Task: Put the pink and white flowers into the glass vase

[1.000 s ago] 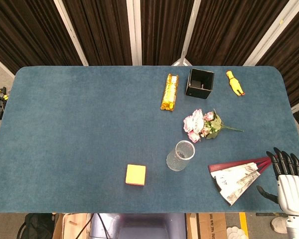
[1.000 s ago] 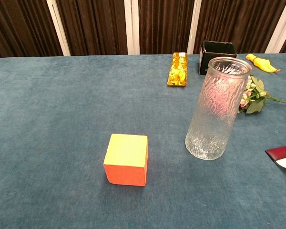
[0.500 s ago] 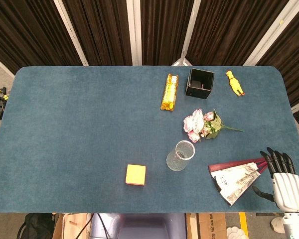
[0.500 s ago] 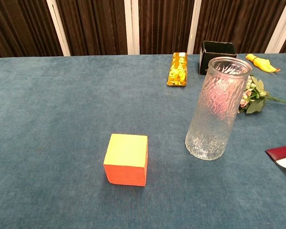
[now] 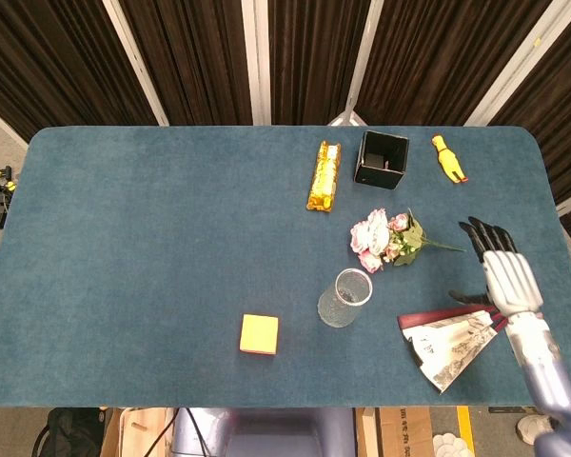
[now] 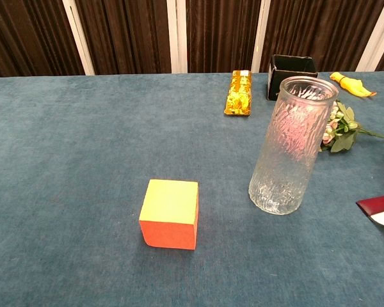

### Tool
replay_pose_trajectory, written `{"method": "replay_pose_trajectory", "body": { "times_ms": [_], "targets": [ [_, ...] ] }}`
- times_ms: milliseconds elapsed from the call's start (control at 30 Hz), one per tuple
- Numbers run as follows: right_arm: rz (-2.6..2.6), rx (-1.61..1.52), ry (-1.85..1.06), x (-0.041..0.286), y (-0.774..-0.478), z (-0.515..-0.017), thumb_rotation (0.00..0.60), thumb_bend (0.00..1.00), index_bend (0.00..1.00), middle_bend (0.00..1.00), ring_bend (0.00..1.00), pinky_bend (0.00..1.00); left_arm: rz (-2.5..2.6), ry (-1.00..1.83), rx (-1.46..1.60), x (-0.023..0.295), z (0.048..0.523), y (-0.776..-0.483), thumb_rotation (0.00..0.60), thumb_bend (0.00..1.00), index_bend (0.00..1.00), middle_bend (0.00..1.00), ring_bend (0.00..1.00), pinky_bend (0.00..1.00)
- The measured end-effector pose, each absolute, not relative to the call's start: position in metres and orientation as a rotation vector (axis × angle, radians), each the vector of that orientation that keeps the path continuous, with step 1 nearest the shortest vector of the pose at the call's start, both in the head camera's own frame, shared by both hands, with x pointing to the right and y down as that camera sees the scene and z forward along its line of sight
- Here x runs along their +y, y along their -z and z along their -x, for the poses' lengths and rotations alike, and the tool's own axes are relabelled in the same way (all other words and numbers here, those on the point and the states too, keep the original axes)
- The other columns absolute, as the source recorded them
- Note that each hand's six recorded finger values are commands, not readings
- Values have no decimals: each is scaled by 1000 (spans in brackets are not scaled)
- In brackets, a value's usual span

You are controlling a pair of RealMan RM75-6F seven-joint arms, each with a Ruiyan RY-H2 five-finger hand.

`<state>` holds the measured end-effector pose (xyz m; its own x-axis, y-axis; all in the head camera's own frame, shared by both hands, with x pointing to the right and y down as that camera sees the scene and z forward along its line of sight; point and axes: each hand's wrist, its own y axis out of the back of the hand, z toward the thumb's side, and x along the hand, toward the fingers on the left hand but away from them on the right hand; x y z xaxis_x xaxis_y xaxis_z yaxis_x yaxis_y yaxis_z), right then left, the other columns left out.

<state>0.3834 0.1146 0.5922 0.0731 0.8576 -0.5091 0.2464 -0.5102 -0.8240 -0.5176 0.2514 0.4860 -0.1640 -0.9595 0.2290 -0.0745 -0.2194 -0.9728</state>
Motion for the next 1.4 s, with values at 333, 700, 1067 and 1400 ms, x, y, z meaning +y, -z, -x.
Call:
{"method": "replay_pose_trajectory", "body": {
  "times_ms": [333,700,1067,1400],
  "targets": [
    [1875,-975,-1560,68,-640,-361,600,40,88,37,36,0,1301,1503,1261,251,518,-487,600,248,87,0,0,20],
    [1925,-918,-1610,56,-678,-342,600,40,88,37,37,0,1270,1527,1250,250,517,-490,600,248,87,0,0,20],
    [1940,-863,-1653,51,-712,-327,600,40,88,37,41,0,1251,1548,1246,248,518,-492,600,248,87,0,0,20],
    [1960,-848,-1647,42,-729,-309,600,40,201,161,151,0,1251,1569,1232,247,517,-498,600,248,87,0,0,20]
  ]
}}
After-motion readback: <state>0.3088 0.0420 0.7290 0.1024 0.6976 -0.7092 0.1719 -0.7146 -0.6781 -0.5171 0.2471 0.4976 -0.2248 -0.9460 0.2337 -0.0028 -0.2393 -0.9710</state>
